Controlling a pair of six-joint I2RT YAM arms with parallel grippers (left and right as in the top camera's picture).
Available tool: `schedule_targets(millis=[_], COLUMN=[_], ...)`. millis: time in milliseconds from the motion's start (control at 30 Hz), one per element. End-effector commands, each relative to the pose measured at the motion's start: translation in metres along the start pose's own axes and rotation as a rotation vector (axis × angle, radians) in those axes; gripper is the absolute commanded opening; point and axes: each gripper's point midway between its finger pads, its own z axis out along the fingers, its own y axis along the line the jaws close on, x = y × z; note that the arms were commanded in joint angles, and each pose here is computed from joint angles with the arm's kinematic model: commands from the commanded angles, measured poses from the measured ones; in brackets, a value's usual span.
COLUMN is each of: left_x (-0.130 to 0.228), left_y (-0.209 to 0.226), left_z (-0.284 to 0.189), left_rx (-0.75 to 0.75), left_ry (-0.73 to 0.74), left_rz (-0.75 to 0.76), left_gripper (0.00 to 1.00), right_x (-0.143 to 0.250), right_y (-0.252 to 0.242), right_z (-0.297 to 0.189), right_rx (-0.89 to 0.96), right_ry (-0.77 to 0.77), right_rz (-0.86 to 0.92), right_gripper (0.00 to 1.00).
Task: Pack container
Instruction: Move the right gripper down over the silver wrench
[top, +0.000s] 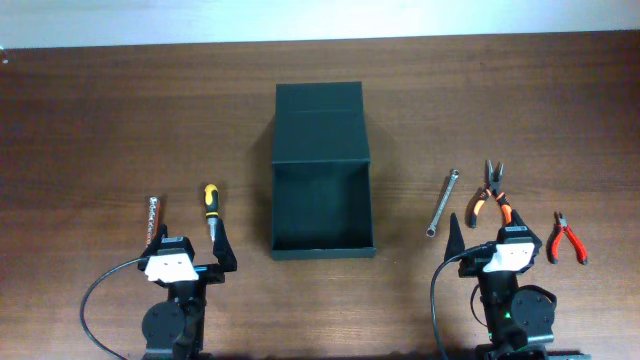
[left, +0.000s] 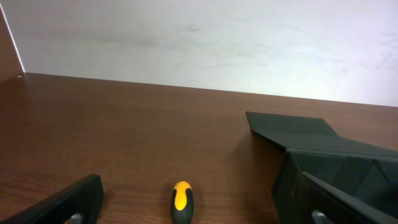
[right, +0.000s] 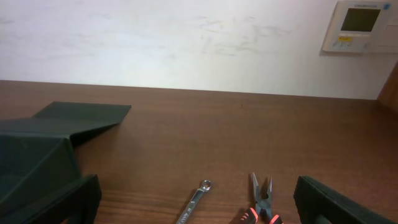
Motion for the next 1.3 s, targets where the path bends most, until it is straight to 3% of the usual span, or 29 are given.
schedule_targets(millis=[0,667,800,933,1067,1267], left_x=[0.001,0.000,-0.008,-0.043,-0.080,-0.103], left_y=[0.000,0.000,-0.008,-0.015,-0.019,-0.027], left_z=[0.000,0.000,-0.002,-0.011,-0.007,0.031], left_rx=[0.005,0.005,0.048,0.067,0.053,0.040], left_ry=[-0.001,-0.002,-0.019,0.020,0.118,0.391], left_rz=[-0.006,-0.006,-0.024,-0.084,-0.068,0.021], left_gripper=[0.99,0.99,0.99,0.99,0.99,0.99], right_x=[0.002,-0.001,-0.013,-0.036,-0.062,-0.086], right_y=[-0.002,-0.002,0.000,0.008,0.010,0.013], right_z=[0.000,0.000,-0.001,-0.007,-0.008,0.007], right_rx=[0.012,0.013,-0.008,-0.061,-0.067,-0.052], right_ry=[0.004,-0.011,-0.045,-0.018,0.100,0.485], right_rz=[-0.006,-0.005,0.139,0.260,0.257,0.253], right_gripper=[0.99,0.99,0.99,0.99,0.99,0.99])
